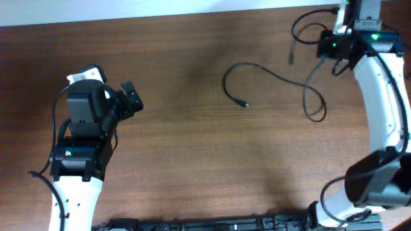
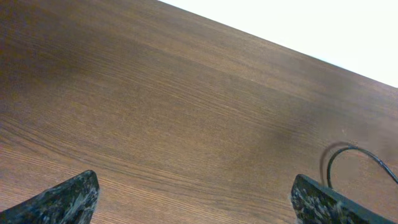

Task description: Untangle cables

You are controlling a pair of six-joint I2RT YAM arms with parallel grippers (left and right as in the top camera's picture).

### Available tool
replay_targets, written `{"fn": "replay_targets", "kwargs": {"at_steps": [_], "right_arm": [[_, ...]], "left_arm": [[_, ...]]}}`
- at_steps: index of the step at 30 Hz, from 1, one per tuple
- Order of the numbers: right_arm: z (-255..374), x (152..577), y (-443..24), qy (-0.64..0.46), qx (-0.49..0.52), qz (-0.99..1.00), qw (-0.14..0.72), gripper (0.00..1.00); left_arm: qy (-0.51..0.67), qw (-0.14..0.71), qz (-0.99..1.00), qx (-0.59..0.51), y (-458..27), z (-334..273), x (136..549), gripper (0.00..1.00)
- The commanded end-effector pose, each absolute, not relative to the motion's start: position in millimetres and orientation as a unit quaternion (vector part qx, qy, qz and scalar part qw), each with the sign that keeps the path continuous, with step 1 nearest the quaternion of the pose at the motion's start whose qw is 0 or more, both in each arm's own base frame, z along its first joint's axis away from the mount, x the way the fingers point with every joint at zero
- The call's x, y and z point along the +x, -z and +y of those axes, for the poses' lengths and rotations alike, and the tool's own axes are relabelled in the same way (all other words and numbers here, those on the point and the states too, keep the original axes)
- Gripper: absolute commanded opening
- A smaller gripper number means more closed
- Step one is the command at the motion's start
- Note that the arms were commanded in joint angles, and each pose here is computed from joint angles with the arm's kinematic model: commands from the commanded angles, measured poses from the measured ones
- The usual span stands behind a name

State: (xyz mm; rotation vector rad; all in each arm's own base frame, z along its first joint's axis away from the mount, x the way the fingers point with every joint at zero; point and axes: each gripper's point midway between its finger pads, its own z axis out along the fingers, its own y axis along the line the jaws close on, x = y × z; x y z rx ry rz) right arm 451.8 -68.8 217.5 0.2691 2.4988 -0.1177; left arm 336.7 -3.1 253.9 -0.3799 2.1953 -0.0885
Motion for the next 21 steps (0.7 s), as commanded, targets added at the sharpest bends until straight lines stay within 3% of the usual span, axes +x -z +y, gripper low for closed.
{"fn": "replay_targets", "kwargs": {"at_steps": [1, 7, 12, 13, 14, 15, 16, 21], "right_arm": [[-109.8, 465.5, -195.0, 0.068, 0.128, 0.941, 0.306, 0.04], [-174.1, 496.8, -146.8, 0.089, 0.169, 0.929, 0.319, 0.04], [-164.4, 504.4, -80.9, 0.070, 0.125, 0.953, 0.266, 0.07], [-151.4, 506.3, -72.1, 0.046, 0.115, 0.958, 0.259, 0.14], [-142.4, 508.6, -69.9, 0.032, 0.107, 0.959, 0.259, 0.33], [-135.6, 510.8, -70.2, 0.021, 0.101, 0.960, 0.262, 0.63], [-127.8, 513.5, -71.4, 0.011, 0.094, 0.960, 0.265, 0.72], [-79.6, 509.3, -82.3, -0.064, 0.063, 0.963, 0.255, 0.76]], "left_arm": [[0.031, 0.447, 0.881, -0.148, -259.1, -1.6, 336.2, 0.99], [0.031, 0.447, 0.881, -0.148, -259.1, -1.6, 336.2, 0.99], [0.031, 0.447, 0.881, -0.148, -259.1, -1.6, 336.2, 0.99], [0.031, 0.447, 0.881, -0.148, -259.1, -1.6, 336.2, 0.99], [0.031, 0.447, 0.881, -0.148, -259.1, -1.6, 336.2, 0.99], [0.031, 0.447, 0.881, -0.148, -259.1, -1.6, 336.2, 0.99], [0.031, 0.447, 0.881, -0.148, -259.1, -1.6, 336.2, 0.99], [0.031, 0.447, 0.881, -0.148, -259.1, -1.6, 336.2, 0.99]]}}
